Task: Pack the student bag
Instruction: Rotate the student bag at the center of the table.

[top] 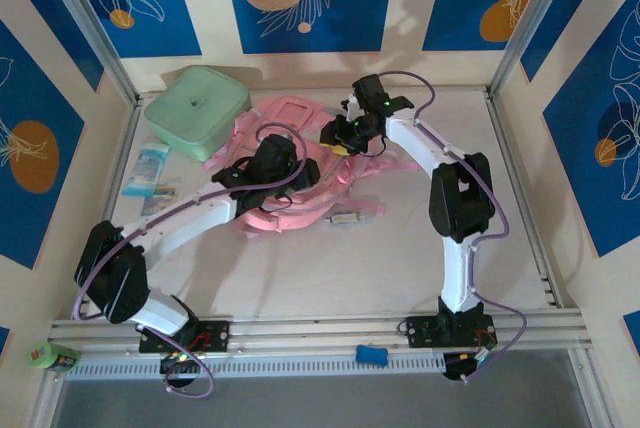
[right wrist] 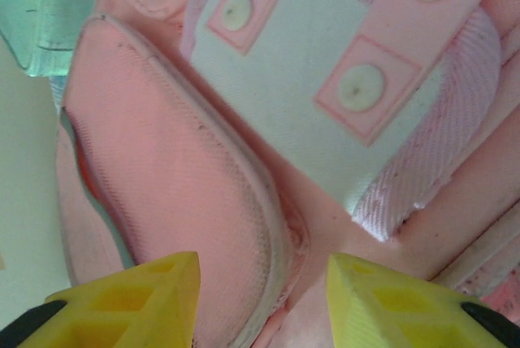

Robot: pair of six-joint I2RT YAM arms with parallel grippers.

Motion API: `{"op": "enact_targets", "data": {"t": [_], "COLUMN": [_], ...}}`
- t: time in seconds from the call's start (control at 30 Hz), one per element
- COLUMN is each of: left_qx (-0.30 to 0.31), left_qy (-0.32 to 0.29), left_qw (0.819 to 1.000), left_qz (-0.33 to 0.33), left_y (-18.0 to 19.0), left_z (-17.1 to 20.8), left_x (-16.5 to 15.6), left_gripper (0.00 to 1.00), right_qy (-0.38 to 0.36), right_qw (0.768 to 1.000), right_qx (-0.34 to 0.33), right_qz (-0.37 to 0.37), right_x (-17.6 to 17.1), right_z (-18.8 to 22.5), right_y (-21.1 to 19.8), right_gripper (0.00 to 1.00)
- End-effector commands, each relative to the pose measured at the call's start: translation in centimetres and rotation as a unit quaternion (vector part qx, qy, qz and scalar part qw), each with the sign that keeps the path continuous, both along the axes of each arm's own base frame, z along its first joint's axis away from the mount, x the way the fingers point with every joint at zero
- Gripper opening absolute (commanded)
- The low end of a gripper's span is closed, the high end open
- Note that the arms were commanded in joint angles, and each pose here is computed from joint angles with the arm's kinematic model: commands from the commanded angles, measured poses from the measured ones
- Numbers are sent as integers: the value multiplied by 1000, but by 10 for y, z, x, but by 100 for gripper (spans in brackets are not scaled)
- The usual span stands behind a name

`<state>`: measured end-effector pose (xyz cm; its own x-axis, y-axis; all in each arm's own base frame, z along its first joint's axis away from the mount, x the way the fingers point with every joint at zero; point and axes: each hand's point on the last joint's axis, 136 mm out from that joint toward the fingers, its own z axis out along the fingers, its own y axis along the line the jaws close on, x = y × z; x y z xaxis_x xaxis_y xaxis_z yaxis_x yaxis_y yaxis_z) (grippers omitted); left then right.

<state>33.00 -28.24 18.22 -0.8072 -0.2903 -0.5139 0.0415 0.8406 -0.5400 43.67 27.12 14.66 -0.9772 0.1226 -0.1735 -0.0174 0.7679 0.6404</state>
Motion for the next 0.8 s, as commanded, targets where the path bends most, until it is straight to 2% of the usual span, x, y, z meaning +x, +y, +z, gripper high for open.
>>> {"op": "enact_targets", "data": {"t": [0.0,0.13,0.27,0.4,0.63,0.77], "left_qx": [44,71,67,27,47,44], "left_qy": [-2,1,7,15,8,6], "left_qw": [999,997,997,998,992,989], "left_qz": [1,17,36,58,120,139], "left_y": [4,18,35,45,81,91], "left_z": [-9,-26,-37,-46,-50,-54], "left_x": [3,6,16,20,5,4], "left_gripper": [59,69,73,73,77,81], "right_qy": [9,7,7,17,18,18], "right_qw": [1000,999,999,998,996,996], "right_qx": [-10,-7,-13,-21,-25,-21], "right_qz": [19,36,43,58,79,89], "right_x": [-1,5,5,-3,-10,-12], "right_z": [-2,-8,-14,-26,-39,-42], "right_y": [8,15,16,19,24,30], "right_gripper": [43,33,27,29,32,29]}}
